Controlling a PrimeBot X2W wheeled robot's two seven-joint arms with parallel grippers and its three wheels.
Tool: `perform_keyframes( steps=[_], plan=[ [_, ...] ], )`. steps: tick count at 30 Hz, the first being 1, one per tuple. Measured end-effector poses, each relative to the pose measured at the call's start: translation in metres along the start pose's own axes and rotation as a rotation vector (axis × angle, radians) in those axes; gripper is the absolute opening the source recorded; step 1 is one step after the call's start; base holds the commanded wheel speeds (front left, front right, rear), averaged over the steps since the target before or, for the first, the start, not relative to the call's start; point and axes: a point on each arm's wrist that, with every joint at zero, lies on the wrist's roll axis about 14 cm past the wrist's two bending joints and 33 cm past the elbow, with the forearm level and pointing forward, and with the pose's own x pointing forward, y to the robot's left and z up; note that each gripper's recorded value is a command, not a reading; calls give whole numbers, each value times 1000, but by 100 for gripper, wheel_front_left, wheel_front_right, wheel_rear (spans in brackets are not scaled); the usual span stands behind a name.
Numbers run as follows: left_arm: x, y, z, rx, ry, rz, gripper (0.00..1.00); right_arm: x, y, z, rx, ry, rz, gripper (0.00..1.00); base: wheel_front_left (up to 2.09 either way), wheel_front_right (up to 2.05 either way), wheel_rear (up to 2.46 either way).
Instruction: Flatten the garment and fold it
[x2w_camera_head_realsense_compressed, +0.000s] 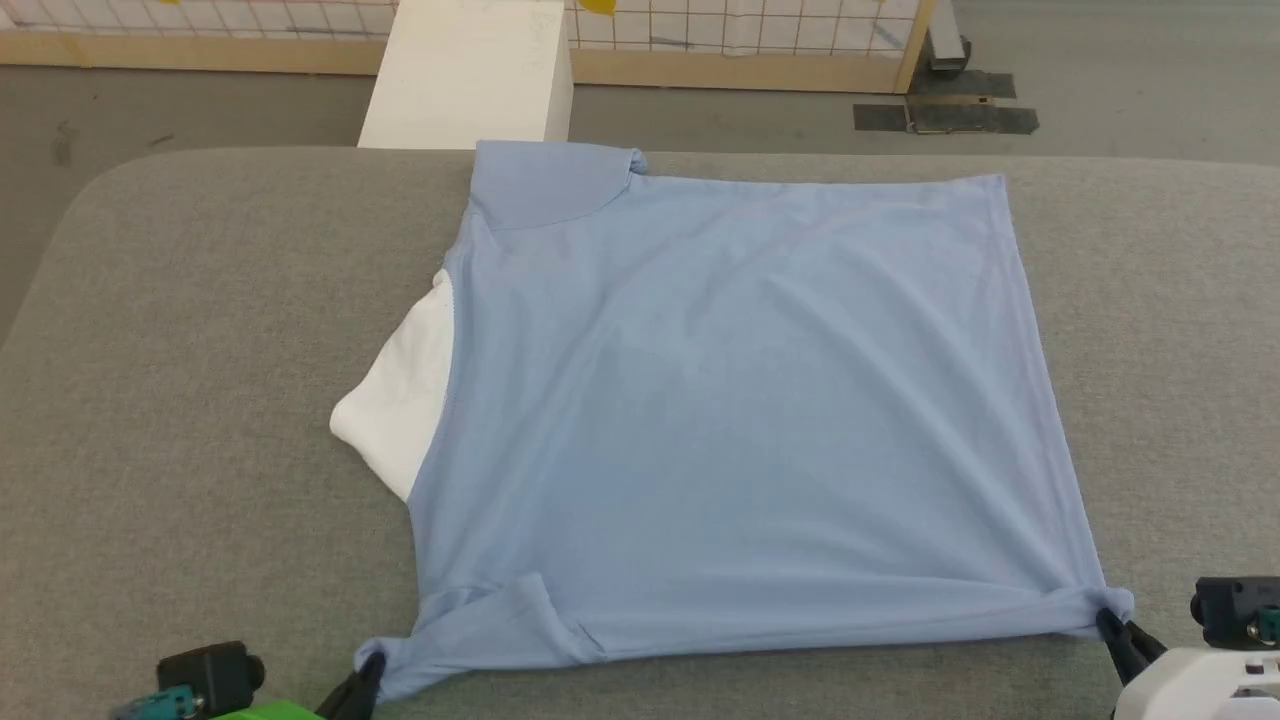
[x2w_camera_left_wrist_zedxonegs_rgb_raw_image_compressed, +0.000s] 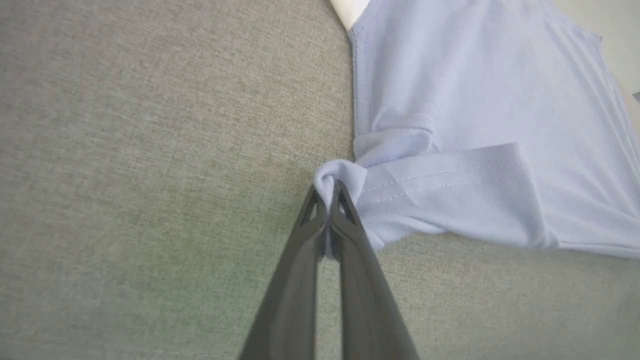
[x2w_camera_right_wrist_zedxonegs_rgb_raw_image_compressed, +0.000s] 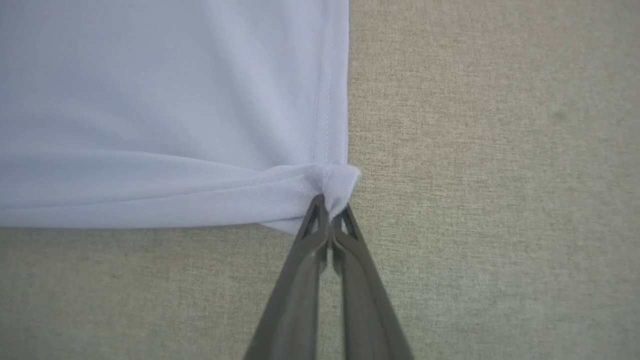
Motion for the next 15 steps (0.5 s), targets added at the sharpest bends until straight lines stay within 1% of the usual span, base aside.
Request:
perform_keyframes(
  steps=[3,6,8,11,15],
  plan=[
    [0,2,4,0,-33,7,0,-4,-3,-1,16,-22,-15,0,0,0,0],
    [-2,-4,0,-9,-34,-15,0,-8,-3,-2,28,-43,-18,0,0,0,0],
    [-2,-8,3,6,-52,-31,0,-10,-2,4,31,-84,-18,0,0,0,0],
    [-2,-17,17,61,-132,-59,0,-13,0,15,27,-165,-16,0,0,0,0],
    [3,-38,55,169,-292,-121,0,-17,4,33,4,-270,-10,0,0,0,0]
  ],
)
